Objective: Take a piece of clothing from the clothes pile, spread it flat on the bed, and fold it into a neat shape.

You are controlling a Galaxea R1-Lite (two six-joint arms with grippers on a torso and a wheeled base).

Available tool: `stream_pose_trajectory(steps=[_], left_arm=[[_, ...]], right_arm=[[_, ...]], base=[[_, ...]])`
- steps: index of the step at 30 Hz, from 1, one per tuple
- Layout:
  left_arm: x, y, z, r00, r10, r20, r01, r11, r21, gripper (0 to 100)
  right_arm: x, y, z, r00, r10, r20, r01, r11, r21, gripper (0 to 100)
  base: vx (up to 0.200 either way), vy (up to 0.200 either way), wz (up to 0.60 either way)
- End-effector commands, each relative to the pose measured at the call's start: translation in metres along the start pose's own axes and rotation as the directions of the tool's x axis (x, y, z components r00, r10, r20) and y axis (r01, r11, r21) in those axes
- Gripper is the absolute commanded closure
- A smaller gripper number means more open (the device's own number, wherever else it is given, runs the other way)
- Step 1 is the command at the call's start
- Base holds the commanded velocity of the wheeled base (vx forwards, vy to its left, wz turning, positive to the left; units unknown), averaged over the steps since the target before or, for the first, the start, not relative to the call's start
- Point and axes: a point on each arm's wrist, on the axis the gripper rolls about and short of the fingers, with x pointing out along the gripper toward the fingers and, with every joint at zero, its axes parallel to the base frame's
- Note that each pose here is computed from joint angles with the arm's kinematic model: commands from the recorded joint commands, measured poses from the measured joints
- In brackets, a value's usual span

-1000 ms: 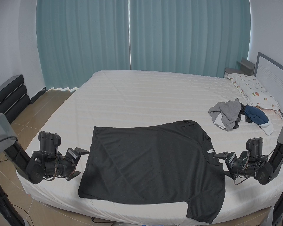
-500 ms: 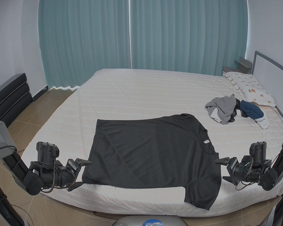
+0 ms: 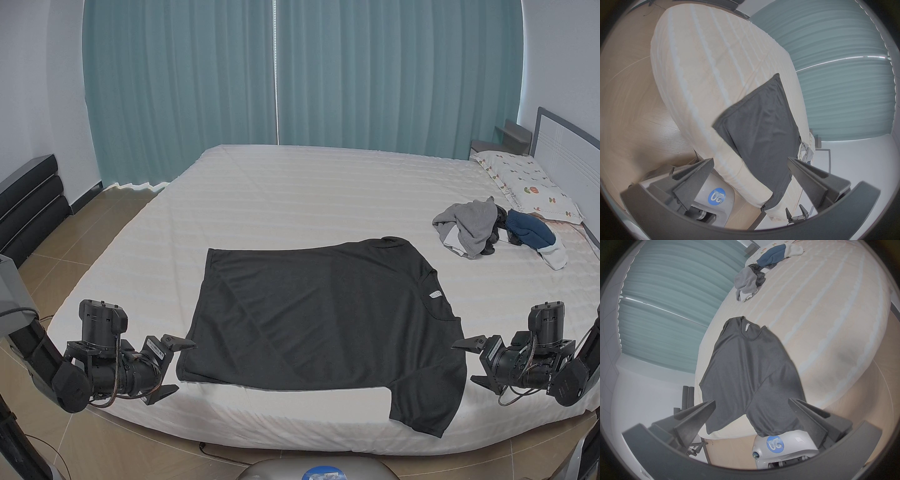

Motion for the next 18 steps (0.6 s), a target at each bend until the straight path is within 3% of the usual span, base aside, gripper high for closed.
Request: stream_pose_trajectory(steps=[1,6,11,18], left_arm=[[0.010,0.002,0.002,1.000,0.023,0.000,-0.023,1.000,-0.002,0],[0.018,0.003,0.010,0.998,0.044,0.038,-0.044,0.999,-0.007,0],[0.022,0.014,0.028,0.981,0.115,0.154,-0.116,0.993,0.001,0],[0.025,0.030,0.035,0.969,0.180,0.167,-0.190,0.981,0.045,0]], right_arm=[[0.001,0.000,-0.001,1.000,-0.002,-0.007,0.002,1.000,-0.003,0],[0.002,0.001,-0.004,1.000,-0.002,-0.015,0.002,1.000,-0.011,0],[0.002,0.002,-0.006,1.000,-0.001,-0.019,0.000,1.000,-0.014,0],[0.002,0.001,-0.006,1.000,-0.004,-0.022,0.004,1.000,-0.013,0]], base=[[0.000,0.000,0.00],[0.000,0.000,0.00],[0.000,0.000,0.00],[0.000,0.000,0.00]])
